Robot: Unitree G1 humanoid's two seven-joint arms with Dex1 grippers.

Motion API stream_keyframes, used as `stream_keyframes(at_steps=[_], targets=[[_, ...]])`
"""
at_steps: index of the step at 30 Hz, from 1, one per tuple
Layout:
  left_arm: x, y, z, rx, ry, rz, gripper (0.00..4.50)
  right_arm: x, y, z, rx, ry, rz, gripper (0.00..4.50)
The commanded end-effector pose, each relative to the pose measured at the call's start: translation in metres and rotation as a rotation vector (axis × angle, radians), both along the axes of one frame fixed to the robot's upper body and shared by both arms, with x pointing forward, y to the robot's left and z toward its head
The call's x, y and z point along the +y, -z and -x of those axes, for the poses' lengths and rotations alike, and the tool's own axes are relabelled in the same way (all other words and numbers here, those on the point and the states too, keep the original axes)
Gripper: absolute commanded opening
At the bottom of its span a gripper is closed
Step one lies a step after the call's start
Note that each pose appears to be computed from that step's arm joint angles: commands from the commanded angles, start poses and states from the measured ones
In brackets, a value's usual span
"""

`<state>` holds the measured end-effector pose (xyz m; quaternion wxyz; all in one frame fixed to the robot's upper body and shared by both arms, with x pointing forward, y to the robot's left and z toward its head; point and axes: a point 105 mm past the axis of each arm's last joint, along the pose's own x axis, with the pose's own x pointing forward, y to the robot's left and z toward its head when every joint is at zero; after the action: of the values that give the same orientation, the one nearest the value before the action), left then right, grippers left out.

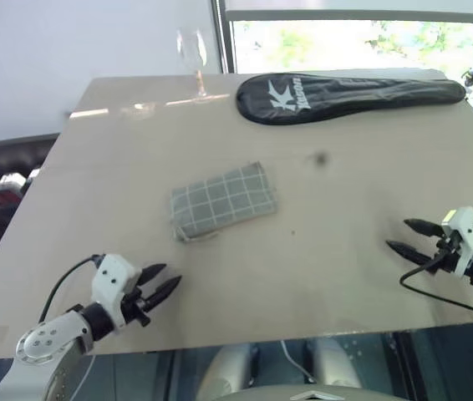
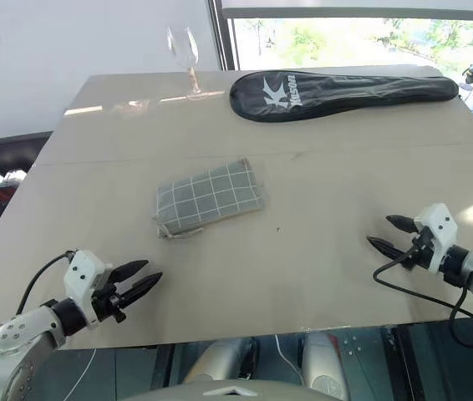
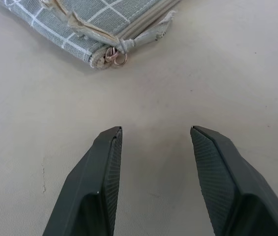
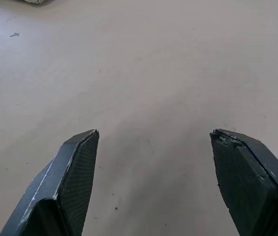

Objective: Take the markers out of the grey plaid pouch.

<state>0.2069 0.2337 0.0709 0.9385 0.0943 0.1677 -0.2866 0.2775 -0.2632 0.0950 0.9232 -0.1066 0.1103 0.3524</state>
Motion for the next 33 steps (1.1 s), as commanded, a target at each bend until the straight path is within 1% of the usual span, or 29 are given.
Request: stream_keyframes(at_steps=[1,5,15,22,28,33], targets=[[0.004,-0.013,0.001,-0.058,-0.009,-0.016,2.26,-0.005,-0.013,0.0,-0.034,-0.015,0.004,3.68],[0.011,-0.013,0.002,-0.074,-0.043,-0.035,2.26,-0.003,-0.013,-0.001,-0.016,-0.044,0.01,3.68],[0.01,-0.012,0.005,-0.07,-0.033,-0.033,2.26,-0.001,-0.012,0.0,-0.011,-0.063,0.001,3.68],[0.016,-0.013,-0.001,-0.08,-0.051,-0.065,2.26,0.003,-0.011,0.001,-0.01,-0.079,-0.01,3.68],[0.027,-0.018,-0.008,-0.162,-0.069,-0.166,2.26,0.014,-0.017,0.005,-0.004,-0.127,-0.05,3.68],[0.041,-0.024,-0.016,-0.274,-0.032,-0.336,2.26,0.023,-0.025,0.005,-0.006,-0.16,-0.079,3.68]])
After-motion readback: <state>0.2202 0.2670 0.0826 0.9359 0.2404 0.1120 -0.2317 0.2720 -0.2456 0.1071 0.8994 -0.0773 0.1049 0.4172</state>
